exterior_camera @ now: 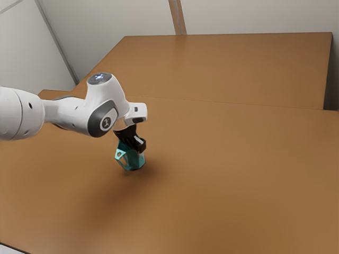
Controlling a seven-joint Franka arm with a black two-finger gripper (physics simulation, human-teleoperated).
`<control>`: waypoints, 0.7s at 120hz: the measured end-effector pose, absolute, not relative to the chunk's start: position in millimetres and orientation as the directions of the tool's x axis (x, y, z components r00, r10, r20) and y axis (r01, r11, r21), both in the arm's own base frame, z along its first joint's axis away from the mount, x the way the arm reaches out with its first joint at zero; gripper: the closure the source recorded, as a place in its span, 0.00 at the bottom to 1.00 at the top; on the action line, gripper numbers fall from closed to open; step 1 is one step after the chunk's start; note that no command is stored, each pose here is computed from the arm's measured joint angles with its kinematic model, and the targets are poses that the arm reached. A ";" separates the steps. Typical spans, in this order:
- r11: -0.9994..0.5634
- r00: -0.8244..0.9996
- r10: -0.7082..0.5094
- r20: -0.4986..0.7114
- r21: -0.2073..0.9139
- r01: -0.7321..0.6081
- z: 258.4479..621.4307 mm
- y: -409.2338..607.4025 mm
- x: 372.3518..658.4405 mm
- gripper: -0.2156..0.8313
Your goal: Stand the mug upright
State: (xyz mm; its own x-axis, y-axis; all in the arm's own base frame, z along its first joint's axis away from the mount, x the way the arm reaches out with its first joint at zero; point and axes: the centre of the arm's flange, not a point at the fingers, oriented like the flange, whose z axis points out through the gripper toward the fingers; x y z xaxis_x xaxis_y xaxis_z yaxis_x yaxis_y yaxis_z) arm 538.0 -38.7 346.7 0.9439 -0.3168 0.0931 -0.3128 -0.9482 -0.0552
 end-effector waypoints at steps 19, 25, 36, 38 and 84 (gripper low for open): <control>-0.946 0.941 -0.323 0.106 -0.066 -0.317 356.6 -43.7 536.9 0.45; -0.946 0.940 -0.323 0.112 -0.071 -0.316 362.1 -44.1 536.2 0.40; -0.946 0.938 -0.323 0.125 -0.084 -0.314 380.8 -44.9 535.9 0.33; -0.946 0.938 -0.322 0.128 -0.086 -0.313 385.1 -45.1 536.6 0.32; -0.968 0.941 -0.250 0.228 -0.084 -0.237 579.6 -66.3 577.1 0.23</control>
State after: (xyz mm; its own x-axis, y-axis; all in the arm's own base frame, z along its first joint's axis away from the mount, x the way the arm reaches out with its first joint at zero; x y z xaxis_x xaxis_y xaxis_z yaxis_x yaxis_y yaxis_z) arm 577.1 -66.3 579.6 0.9411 -0.2503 0.2275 -0.2371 -0.9678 -0.0841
